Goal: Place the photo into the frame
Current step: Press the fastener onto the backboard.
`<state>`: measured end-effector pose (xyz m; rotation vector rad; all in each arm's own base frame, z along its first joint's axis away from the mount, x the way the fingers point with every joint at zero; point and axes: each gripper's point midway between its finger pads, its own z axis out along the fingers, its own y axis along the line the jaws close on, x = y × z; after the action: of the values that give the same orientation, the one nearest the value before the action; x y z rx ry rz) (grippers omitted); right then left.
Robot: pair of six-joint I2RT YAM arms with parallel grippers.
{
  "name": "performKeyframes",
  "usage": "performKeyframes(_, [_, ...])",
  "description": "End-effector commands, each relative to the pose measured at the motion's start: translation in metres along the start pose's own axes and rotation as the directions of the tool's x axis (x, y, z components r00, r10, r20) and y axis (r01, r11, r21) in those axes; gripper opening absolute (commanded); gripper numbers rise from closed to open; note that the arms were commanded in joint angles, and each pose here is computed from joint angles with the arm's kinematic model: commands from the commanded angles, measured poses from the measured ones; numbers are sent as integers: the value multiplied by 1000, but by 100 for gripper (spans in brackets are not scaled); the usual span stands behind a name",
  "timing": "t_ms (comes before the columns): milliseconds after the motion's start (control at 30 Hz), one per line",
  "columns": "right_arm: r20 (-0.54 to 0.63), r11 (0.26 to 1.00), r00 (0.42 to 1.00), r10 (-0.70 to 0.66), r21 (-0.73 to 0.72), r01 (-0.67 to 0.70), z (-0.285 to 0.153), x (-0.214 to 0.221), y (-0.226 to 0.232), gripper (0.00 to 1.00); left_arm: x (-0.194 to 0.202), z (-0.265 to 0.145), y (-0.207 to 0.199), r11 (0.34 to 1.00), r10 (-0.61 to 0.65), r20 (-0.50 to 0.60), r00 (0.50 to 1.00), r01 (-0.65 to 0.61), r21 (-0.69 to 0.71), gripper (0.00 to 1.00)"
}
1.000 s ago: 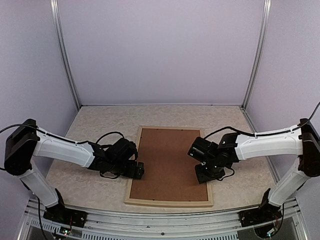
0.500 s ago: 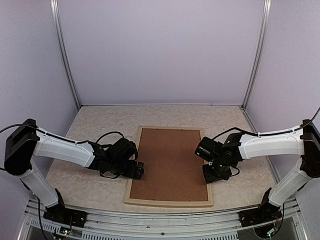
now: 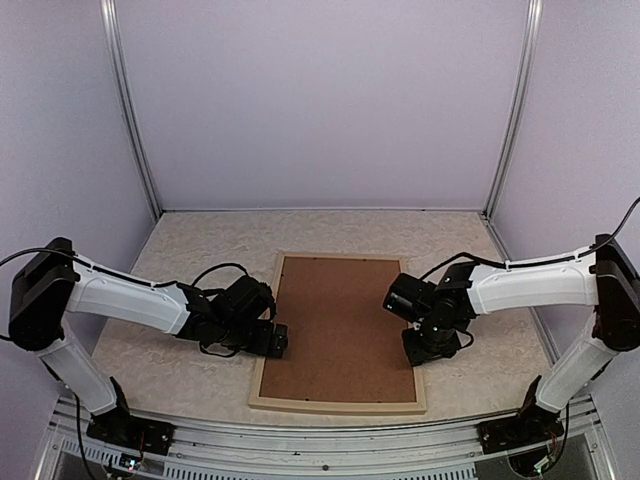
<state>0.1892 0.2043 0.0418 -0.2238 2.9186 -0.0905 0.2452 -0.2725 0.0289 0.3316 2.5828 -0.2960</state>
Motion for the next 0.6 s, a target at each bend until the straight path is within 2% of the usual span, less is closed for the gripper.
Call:
performKeyframes(0, [-37,998,999,-20,59,22,13,6,1,47,4,4,1,1000,20,-16,1000,-20,-18,98])
performKeyframes(567, [-90,980,993,-74,177,89,30,17,15,46,7,3,3,1000,22,-19,1000,-23,-20,98])
